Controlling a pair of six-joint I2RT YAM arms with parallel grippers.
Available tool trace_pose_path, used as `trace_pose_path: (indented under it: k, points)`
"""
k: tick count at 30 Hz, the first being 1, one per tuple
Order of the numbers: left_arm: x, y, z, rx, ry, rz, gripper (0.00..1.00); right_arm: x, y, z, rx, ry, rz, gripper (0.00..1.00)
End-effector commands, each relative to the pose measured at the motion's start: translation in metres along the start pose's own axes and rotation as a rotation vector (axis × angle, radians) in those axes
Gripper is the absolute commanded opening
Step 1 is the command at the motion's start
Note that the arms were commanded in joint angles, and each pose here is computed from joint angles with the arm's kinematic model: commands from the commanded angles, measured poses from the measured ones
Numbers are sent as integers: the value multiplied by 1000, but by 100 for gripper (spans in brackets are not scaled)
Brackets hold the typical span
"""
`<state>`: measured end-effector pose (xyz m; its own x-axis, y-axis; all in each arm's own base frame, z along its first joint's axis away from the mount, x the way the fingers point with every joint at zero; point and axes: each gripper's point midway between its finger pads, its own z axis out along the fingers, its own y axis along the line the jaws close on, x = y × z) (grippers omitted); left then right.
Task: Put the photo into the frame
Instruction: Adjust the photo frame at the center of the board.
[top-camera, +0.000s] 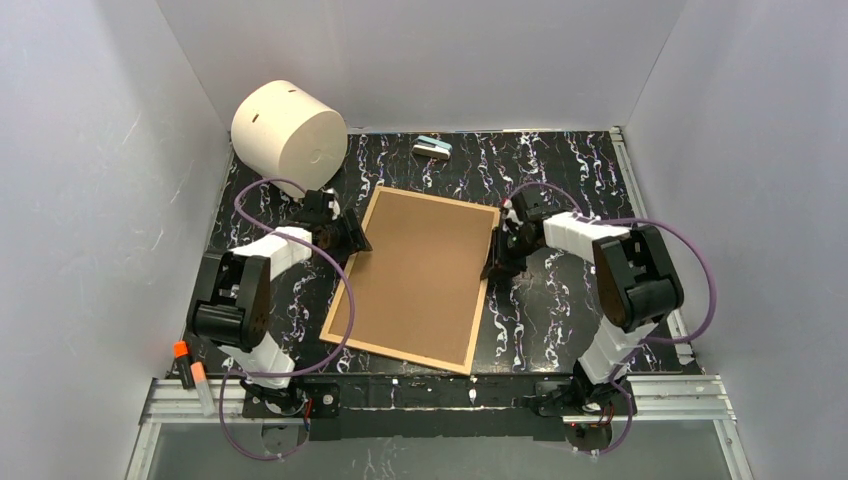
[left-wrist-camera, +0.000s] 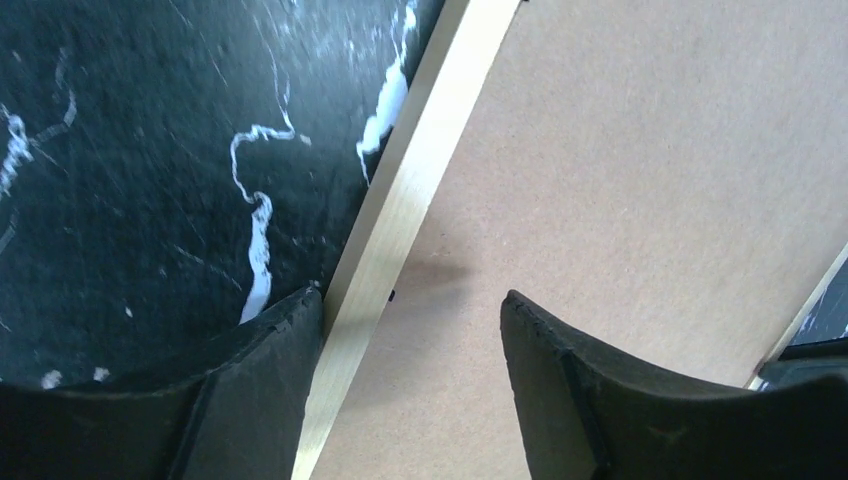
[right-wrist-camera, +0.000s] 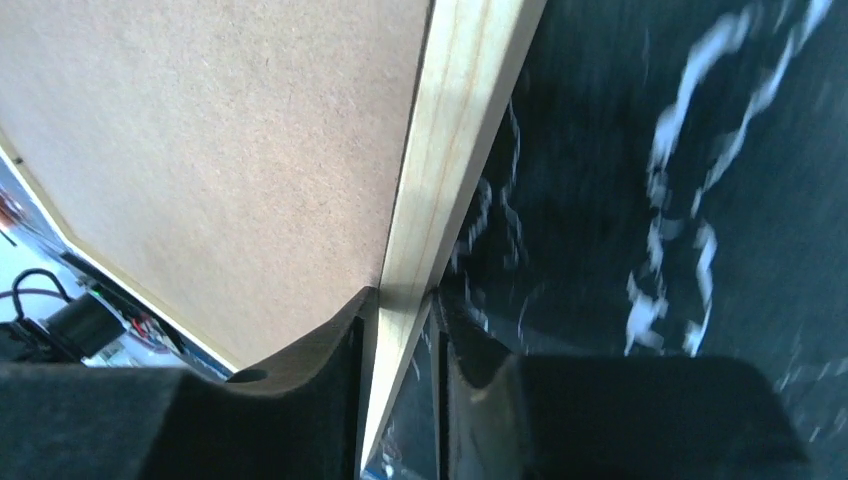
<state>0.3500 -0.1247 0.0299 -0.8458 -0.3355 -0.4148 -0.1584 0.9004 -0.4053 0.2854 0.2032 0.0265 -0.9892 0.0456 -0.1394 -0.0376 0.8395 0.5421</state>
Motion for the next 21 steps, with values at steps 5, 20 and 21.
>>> trace_pose_path:
  k: [5,20,21]
  points:
    - [26,8,-18,-83,133,42,74,-22,-23,-47,209,-156,155,52]
    - [49,72,-105,-583,278,-134,95,-200,30,-37,61,-361,-206,55]
    - [61,73,-112,-587,312,-155,96,-207,30,-32,59,-356,-206,56]
